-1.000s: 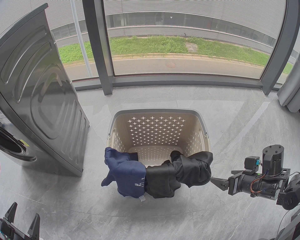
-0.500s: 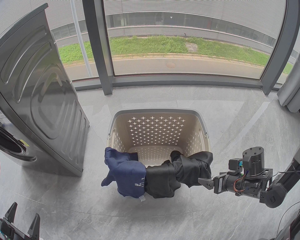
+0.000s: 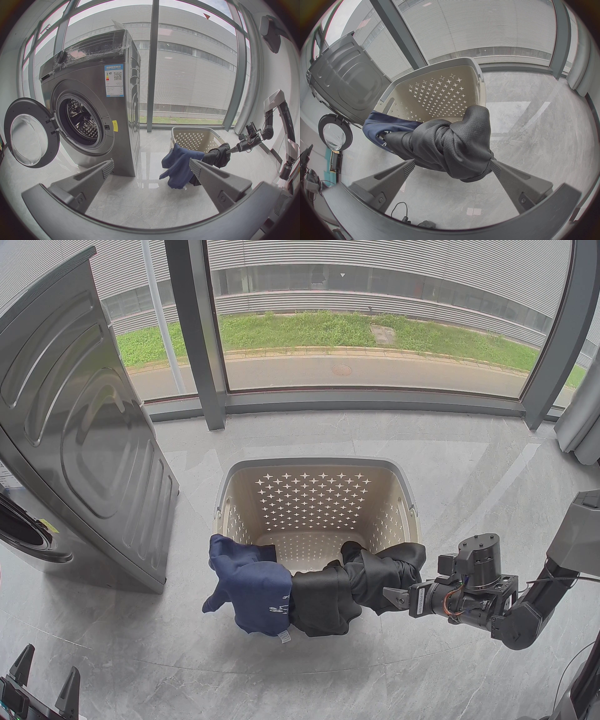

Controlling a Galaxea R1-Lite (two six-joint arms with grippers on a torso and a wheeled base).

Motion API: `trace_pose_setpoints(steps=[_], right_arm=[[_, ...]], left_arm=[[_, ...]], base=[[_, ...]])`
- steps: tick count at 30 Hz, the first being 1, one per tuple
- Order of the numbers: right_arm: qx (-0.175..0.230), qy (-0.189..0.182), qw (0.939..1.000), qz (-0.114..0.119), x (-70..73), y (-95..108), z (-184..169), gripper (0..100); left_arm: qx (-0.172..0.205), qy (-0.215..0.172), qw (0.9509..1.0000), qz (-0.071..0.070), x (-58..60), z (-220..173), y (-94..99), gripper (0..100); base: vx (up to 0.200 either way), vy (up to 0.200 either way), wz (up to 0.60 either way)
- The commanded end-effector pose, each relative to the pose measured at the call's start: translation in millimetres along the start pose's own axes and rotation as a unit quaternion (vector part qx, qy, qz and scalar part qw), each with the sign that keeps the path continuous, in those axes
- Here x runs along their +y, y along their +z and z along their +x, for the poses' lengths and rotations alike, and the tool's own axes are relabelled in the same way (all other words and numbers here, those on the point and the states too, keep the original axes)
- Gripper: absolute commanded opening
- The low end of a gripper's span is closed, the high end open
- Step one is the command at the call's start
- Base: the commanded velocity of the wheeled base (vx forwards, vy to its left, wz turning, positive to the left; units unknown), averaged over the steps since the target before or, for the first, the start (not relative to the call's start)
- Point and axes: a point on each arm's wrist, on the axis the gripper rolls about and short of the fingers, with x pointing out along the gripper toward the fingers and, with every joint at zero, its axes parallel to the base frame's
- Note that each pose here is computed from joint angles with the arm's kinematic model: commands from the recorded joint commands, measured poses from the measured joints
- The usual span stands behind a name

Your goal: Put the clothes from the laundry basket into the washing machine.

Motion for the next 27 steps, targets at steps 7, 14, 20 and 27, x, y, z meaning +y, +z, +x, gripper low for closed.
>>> trace_pose_setpoints(steps=[7, 14, 20, 27], right_arm=[[-0.005, -0.011, 0.9999, 0.009, -6.7, 4.2, 19.4, 100], [-0.009, -0.01, 0.9999, 0.01, -6.2, 5.9, 20.5, 0], [-0.006, -0.006, 0.9999, 0.009, -3.5, 4.4, 19.6, 0], [-0.018, 0.016, 0.9997, 0.005, 8.8, 7.6, -9.4, 0]], left_arm=[[0.001, 0.0, 1.0, 0.0, 0.3, 0.2, -4.8, 100], [0.001, 0.0, 1.0, 0.0, 0.3, 0.2, -4.8, 100], [0.001, 0.0, 1.0, 0.0, 0.3, 0.2, -4.8, 100], [0.001, 0.0, 1.0, 0.0, 0.3, 0.2, -4.8, 100]], base=[[0.0, 0.0, 0.0], [0.0, 0.0, 0.0], [0.0, 0.0, 0.0], [0.0, 0.0, 0.0]])
